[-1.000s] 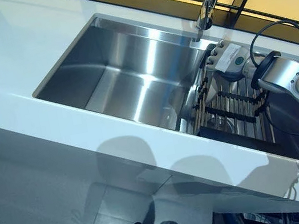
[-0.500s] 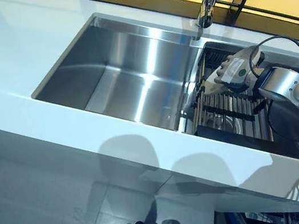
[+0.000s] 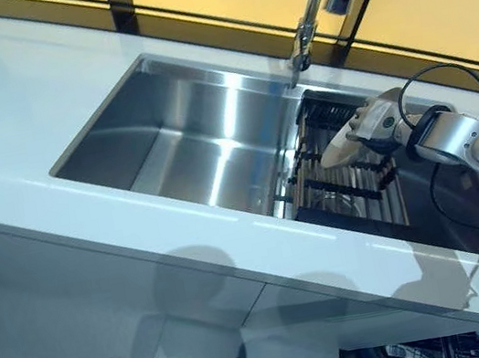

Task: Take plates into dishwasher

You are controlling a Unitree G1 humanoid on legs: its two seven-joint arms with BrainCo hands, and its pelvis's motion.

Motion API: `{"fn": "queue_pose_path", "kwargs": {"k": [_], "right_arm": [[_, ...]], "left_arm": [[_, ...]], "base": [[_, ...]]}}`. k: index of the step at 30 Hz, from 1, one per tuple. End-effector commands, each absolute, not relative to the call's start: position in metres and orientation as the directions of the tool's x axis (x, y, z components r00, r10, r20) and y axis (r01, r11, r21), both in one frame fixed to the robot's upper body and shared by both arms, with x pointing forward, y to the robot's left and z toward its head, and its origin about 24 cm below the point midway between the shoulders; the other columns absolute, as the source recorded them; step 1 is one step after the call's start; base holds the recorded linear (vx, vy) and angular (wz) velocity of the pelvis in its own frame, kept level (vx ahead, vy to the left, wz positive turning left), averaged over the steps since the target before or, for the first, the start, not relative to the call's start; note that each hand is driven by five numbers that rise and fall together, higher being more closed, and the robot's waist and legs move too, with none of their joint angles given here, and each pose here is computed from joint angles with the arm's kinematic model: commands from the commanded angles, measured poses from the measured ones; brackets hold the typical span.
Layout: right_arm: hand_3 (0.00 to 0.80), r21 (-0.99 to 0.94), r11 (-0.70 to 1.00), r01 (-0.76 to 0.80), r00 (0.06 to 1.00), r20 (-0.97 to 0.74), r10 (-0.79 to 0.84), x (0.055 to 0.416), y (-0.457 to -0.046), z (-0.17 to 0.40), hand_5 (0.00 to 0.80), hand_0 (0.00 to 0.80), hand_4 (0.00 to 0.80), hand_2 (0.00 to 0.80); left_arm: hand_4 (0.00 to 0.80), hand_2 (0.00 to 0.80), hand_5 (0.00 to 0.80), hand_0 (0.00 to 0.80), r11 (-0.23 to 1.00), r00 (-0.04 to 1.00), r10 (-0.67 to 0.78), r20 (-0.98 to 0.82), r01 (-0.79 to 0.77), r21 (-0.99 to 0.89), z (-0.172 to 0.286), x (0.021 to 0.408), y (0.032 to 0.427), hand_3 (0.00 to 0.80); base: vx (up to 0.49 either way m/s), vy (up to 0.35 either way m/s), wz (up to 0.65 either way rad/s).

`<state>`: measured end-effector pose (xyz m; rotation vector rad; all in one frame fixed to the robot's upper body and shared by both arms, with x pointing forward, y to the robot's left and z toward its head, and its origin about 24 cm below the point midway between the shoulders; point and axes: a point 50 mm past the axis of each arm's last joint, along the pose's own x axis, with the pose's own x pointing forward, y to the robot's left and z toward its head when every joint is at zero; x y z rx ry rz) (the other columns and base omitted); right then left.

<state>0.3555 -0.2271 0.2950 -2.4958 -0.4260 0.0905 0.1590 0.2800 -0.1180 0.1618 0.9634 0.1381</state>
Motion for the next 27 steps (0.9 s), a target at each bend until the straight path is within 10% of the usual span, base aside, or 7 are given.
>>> {"fn": "queue_pose_path", "kwargs": {"k": [1,27], "right_arm": [[0.800,-0.592,-0.766,0.250,0.966,0.097,0.241,0.346,-0.255,0.312,0.800,0.800,0.800,0.800],[0.800,-0.885,-0.439,0.154,0.917,0.293,-0.270,0.269,-0.397,0.330,0.800,0.800,0.800,0.800]], "left_arm": [[0.000,0.000,0.000,0.000,0.979,0.515,0.184,-0.837,-0.021,0.202,-0.129,0.137,0.277,0.000],[0.000,0.000,0.000,0.000,0.974,0.419,0.144,-0.896,0.099,0.203,-0.142,0.114,0.271,0.000]], "base": [[-0.003,0.018,-0.30],[0.012,0.022,-0.23]]}}
